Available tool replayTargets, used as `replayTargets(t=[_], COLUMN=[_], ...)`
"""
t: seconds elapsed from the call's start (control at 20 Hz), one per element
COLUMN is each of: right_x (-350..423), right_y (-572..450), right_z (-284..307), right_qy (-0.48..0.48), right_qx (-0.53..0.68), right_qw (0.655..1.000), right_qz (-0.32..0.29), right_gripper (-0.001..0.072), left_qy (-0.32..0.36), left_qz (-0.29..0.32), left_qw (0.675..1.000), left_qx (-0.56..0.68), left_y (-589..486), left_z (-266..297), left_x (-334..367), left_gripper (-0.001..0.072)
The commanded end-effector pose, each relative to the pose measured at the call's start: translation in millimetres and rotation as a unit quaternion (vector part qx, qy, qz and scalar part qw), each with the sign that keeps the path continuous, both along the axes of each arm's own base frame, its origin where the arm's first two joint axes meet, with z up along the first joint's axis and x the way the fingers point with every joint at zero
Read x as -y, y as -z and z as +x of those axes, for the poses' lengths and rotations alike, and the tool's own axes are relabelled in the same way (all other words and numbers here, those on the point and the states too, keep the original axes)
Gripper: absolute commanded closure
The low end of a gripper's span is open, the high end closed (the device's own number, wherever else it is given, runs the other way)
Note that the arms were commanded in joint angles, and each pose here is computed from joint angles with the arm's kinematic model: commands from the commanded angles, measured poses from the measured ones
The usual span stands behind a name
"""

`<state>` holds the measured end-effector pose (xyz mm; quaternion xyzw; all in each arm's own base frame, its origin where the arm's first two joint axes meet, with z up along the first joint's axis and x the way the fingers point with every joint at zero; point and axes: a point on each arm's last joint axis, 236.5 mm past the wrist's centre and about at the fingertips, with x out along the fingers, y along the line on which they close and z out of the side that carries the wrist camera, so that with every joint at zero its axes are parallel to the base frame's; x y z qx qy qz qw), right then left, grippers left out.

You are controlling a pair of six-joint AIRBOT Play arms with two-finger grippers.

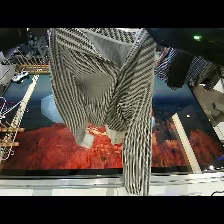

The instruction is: Fold the clothes and pants, and hang the long-sleeved shirts on hangers.

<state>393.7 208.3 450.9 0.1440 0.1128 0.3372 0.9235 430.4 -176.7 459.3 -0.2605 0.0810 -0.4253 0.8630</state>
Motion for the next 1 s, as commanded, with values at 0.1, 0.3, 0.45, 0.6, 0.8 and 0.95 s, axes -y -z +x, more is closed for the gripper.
replayTargets(t=[0.1, 0.3, 0.45, 0.6, 0.8, 0.95], right_x=[9.3, -0.1, -20.8, -38.4, -53.3, -55.3], right_y=[101.2, 210.1, 270.4, 293.1, 289.3, 286.0], right_z=[-28.4, -10.0, -21.0, -23.5, -9.7, -5.6], right_qy=[-0.007, -0.02, -0.063, -0.079, -0.073, -0.07], right_qx=[-0.156, -0.292, -0.336, -0.337, -0.307, -0.301], right_qw=[0.985, 0.949, 0.926, 0.922, 0.936, 0.939], right_qz=[-0.072, -0.116, -0.163, -0.173, -0.158, -0.15], right_gripper=[0.0658, 0.0656, 0.0656, 0.0655, 0.0655, 0.0655], left_qy=[-0.015, 0.048, -0.022, -0.267, -0.453, -0.428], left_qz=[0.064, 0.175, 0.31, 0.368, 0.344, 0.344], left_qw=[0.988, 0.946, 0.87, 0.768, 0.678, 0.666], left_qx=[-0.139, -0.268, -0.383, -0.452, -0.465, -0.505], left_y=[130.3, 263.0, 331.7, 345.2, 355.0, 408.3], left_z=[-17.2, -52.3, -80.0, -99.4, -131.8, -127.9], left_x=[2.9, 10.1, -93.1, -276.8, -431.7, -458.7], left_gripper=[0.0682, 0.029, 0.0236, 0.0236, 0.024, 0.0249])
